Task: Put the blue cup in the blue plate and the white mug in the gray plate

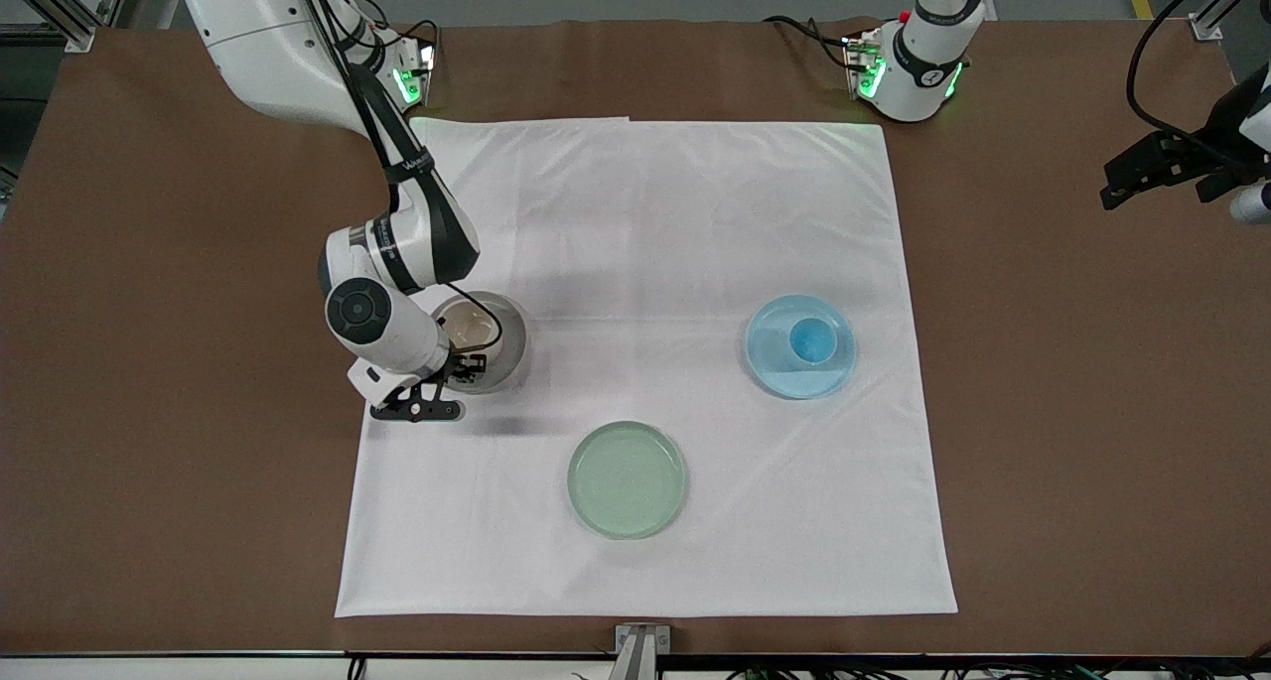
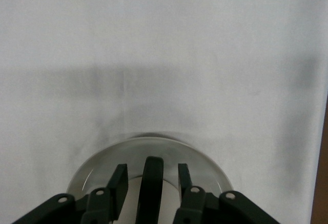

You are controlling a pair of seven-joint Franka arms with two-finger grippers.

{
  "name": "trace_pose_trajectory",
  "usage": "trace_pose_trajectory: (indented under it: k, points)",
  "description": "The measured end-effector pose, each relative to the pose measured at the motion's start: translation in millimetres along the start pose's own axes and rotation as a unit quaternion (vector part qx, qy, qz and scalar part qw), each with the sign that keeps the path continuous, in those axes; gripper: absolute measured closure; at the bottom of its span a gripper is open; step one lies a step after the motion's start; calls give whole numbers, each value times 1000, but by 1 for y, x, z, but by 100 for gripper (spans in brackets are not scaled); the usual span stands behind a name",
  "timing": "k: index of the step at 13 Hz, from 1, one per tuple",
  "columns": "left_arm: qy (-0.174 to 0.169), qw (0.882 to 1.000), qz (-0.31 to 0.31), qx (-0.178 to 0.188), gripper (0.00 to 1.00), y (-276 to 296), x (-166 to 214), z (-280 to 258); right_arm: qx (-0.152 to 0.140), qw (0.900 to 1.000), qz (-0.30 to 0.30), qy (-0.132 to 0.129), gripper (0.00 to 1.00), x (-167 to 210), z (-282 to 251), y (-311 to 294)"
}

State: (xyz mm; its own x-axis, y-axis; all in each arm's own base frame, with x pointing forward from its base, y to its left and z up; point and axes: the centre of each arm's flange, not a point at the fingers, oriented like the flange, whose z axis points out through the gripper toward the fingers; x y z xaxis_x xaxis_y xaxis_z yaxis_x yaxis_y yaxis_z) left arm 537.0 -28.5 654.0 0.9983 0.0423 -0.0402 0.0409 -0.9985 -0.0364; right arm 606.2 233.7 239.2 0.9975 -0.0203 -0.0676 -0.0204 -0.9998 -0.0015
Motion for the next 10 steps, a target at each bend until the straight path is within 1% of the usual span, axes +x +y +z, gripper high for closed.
trace_pose_trajectory:
  k: [1,2,3,4,5,8,10]
  points:
    - [0,1000,0,0,0,0,0,0,-3,1000,6,-12,36,-2,-9,0]
    - [0,1000,0,0,0,0,0,0,-5,1000,9,-24,25,-5,-29,1]
    - [0,1000,0,0,0,0,0,0,-7,999,12,-36,16,-10,-57,4]
    - [0,1000,0,0,0,0,0,0,-7,999,18,-48,5,-16,-91,14]
    - [0,1000,0,0,0,0,0,0,-6,998,26,-56,0,-23,-126,30]
    - [-1,1000,0,0,0,0,-1,1,-13,996,53,-73,0,-54,-221,91]
    - [-4,1000,6,1,0,6,-1,3,-10,996,51,-78,0,-74,-264,133]
